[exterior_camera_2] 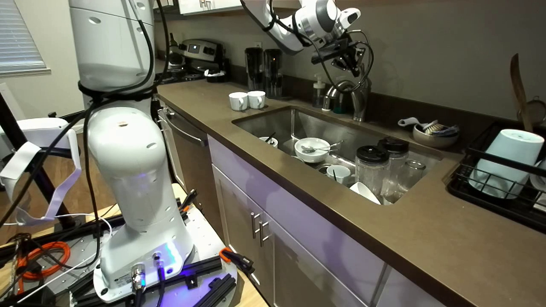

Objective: Open the tap

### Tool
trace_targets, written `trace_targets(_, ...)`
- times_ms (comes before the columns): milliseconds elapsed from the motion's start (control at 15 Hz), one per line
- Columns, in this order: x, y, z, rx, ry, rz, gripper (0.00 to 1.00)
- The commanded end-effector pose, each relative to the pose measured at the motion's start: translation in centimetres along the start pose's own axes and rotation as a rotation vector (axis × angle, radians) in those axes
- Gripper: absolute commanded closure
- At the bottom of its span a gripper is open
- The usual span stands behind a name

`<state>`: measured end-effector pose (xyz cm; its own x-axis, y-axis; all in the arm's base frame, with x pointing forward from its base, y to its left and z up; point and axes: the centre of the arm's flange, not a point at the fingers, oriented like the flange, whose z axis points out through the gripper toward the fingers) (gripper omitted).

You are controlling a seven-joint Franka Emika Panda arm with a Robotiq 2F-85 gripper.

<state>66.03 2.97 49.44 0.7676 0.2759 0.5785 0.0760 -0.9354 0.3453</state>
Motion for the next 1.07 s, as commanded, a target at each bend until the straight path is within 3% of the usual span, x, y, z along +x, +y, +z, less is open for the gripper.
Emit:
trace_targets(0, 0.2, 0.2, -0.5, -0.03, 0.076, -0.05, 0.95)
trace_targets(400, 1.1, 1.0, -0.4, -0.045, 0.186, -0.098, 0.95)
trace_targets(1000, 3.4, 1.3, 1.2, 0.001, 0.207, -0.076, 0.96)
